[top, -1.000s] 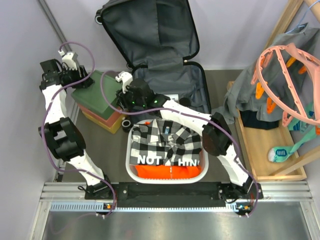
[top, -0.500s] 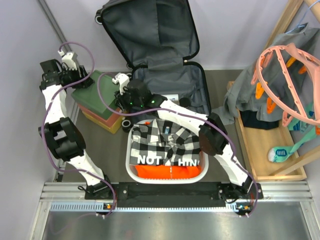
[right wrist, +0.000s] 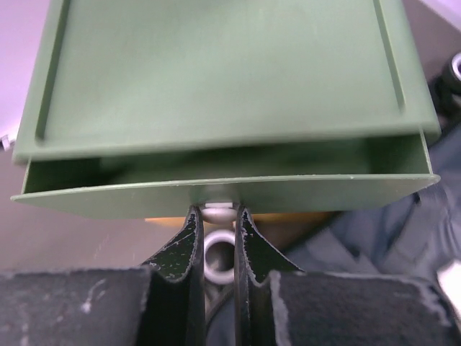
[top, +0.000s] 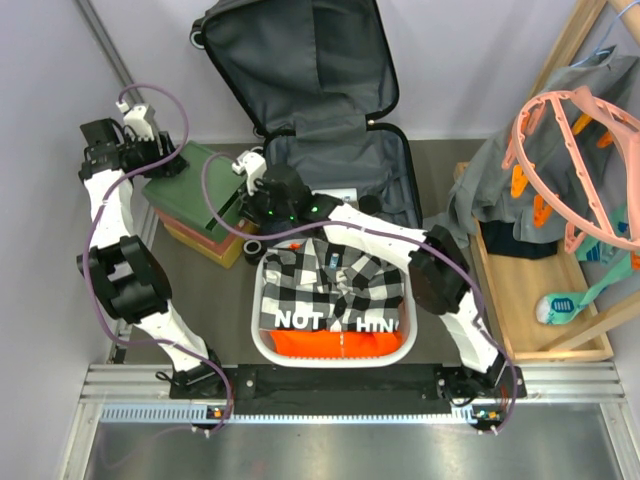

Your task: Open, take out, and arrange the luggage

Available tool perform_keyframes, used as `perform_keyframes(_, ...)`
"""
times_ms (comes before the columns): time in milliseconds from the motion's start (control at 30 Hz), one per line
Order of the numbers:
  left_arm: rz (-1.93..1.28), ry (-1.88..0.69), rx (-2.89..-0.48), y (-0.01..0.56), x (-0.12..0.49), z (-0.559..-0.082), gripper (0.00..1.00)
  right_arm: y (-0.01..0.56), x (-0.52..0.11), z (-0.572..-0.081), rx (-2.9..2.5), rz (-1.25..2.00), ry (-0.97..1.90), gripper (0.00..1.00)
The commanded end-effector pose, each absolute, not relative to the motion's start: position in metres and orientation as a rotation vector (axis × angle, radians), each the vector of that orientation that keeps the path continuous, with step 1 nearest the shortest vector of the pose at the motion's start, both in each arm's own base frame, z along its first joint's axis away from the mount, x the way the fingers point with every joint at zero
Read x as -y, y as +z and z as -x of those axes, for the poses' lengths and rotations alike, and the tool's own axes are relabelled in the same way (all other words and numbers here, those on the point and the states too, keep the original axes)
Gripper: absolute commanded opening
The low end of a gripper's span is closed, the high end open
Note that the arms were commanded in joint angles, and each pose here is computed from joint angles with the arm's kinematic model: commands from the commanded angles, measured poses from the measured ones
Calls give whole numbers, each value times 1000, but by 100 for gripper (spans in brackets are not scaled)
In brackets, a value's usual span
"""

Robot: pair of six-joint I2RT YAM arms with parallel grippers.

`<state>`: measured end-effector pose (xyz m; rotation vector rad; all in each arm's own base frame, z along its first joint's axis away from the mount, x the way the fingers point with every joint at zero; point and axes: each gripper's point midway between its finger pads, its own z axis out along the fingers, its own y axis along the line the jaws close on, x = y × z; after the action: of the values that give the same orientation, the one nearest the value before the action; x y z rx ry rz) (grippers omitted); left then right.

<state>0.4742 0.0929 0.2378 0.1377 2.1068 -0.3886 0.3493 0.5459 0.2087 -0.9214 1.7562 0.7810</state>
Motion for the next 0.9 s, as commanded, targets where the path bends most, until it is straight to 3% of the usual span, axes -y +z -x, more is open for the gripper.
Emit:
perform_keyframes(0, -29, -480, -2411, 172, -76, -425, 65, 250, -522, -329, -1700, 926, 771, 0)
perform_keyframes(467, -53, -408, -2420, 174, -84, -422, 66, 233, -464, -296, -1791, 951, 706, 0)
perform_keyframes(833, -66, -372, -2425, 178, -87, -417, 66, 237, -454, -288, -1814, 956, 710, 0)
perform_keyframes(867, -68, -365, -2424, 180, -88, -415, 67, 241, -455, -288, -1809, 955, 711, 17)
